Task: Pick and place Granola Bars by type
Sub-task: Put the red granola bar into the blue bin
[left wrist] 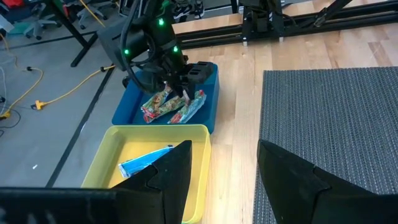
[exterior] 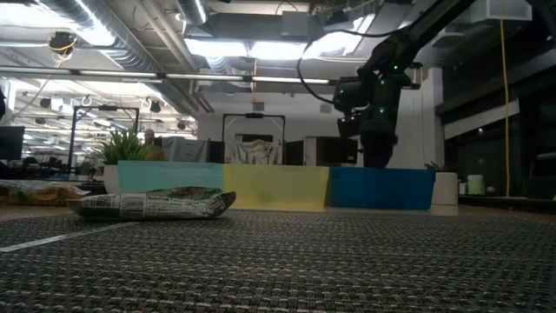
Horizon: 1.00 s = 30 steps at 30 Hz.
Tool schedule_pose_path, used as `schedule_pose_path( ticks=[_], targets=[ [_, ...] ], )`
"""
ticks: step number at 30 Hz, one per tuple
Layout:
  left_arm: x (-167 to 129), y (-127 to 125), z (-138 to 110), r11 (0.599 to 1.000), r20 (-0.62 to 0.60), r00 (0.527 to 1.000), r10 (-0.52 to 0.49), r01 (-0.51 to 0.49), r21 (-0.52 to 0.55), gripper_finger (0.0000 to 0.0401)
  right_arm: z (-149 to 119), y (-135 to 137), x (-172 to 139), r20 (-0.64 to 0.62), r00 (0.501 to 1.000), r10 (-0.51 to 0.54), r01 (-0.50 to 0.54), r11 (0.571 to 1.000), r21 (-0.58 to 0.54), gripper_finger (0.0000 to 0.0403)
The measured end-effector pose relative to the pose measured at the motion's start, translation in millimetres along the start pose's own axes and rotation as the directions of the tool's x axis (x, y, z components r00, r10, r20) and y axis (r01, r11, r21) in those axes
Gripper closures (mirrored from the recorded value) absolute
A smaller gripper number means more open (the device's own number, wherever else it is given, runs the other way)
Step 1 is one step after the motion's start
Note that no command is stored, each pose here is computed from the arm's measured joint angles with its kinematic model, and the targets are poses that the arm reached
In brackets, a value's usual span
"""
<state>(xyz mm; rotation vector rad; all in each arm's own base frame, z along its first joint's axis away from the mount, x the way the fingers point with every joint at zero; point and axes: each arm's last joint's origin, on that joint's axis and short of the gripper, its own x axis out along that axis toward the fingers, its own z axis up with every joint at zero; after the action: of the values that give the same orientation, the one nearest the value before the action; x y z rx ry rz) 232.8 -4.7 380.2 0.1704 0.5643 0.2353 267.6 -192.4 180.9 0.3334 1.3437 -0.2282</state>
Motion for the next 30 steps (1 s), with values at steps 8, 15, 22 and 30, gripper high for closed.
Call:
schedule_pose_path(
  ticks=[8, 15, 22, 30],
  targets=[
    [0.0, 0.1, 0.0, 1.0, 0.0, 1.0, 0.0, 0.0, 0.0, 0.0226, 1.9, 24.1, -35.0, 0.122, 0.992, -0.017, 0.029, 0.995, -0.094, 0.0226],
    [0.0, 0.0, 0.0, 1.0, 0.0, 1.0, 0.0, 0.0, -0.001, 0.0226, 5.0, 75.7, -61.4, 0.254, 0.967, 0.035, 0.062, 0.929, -0.364, 0.0226],
    [0.0, -0.2, 0.1, 0.997, 0.001, 1.0, -0.006, 0.006, -0.075, 0.0226, -0.5, 111.1, -78.8, 0.317, 0.946, 0.074, 0.072, 0.902, -0.425, 0.0226],
    [0.0, 0.0, 0.9, 0.997, 0.01, 1.0, -0.006, 0.006, -0.081, 0.0226, -20.7, 121.4, -112.3, 0.511, 0.859, 0.036, 0.168, 0.923, -0.347, 0.0226]
  ],
)
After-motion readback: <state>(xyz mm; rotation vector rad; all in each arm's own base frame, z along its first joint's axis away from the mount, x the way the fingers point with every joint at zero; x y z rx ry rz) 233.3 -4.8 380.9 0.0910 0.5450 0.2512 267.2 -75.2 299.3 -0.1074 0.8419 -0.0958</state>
